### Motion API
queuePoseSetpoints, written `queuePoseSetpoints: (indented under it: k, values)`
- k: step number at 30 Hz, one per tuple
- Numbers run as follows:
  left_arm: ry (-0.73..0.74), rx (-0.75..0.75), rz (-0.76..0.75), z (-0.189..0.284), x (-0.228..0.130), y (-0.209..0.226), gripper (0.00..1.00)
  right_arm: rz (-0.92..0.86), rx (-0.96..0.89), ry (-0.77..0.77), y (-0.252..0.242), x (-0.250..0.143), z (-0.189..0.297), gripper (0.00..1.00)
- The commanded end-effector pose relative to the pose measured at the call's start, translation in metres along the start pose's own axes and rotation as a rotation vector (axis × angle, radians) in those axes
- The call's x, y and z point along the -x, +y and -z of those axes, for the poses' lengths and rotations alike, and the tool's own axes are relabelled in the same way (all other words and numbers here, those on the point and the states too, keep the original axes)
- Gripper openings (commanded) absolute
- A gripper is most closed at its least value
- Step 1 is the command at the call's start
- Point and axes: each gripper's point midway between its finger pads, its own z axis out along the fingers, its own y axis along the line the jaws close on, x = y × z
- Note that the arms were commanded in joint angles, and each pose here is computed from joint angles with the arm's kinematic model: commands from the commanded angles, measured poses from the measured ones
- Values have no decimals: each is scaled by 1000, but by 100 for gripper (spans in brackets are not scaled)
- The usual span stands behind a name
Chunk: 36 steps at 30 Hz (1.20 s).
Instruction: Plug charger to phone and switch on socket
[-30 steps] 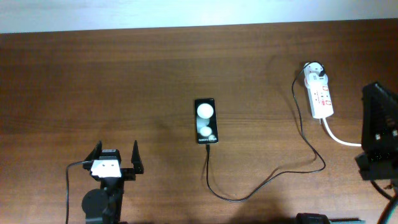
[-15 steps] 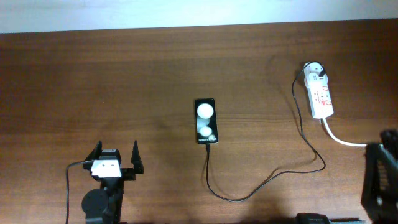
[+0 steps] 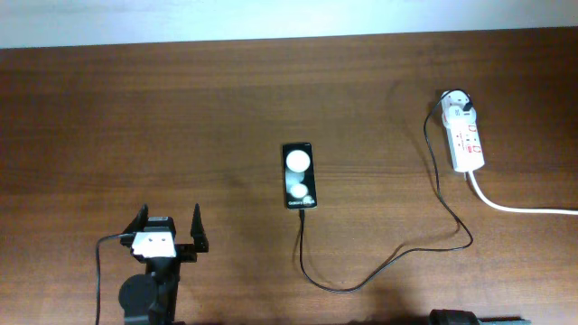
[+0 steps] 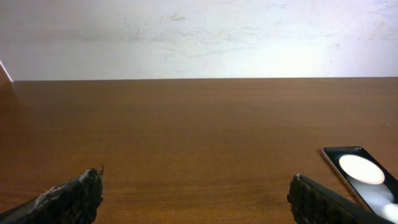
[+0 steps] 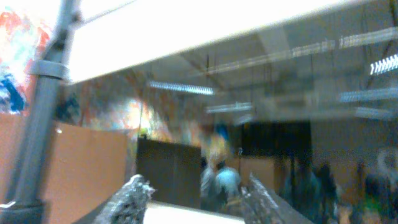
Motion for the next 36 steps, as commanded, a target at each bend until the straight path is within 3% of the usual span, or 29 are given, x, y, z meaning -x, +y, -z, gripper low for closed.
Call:
queuePoseSetpoints:
  k: [1,9,15,18,20,23,29,36]
  values:
    - [6,-16,-16,0,-2,-3,99,18,-27,-68,7,4,26,55]
    - [5,-16,-16,0,-2,-3,99,27,11,-162,27,7,76,55]
    - [5,-16,-16,0,-2,-3,99,-5,35,-163,24,9,79,64]
    - [5,-16,-16,0,-2,-3,99,-27,-47,-159,3,-2,72,78]
    - [5,-16,-16,0,-2,-3,99,-52,-116,-129,-18,-21,64,99]
    - [5,-16,-16,0,-2,-3,99,-111,-250,-13,-64,-84,50,99]
    - [5,-16,-16,0,-2,-3,99,-231,-433,325,-131,-253,55,99]
    - [5,-16,-16,0,-2,-3,99,-251,-544,429,-173,-382,88,99]
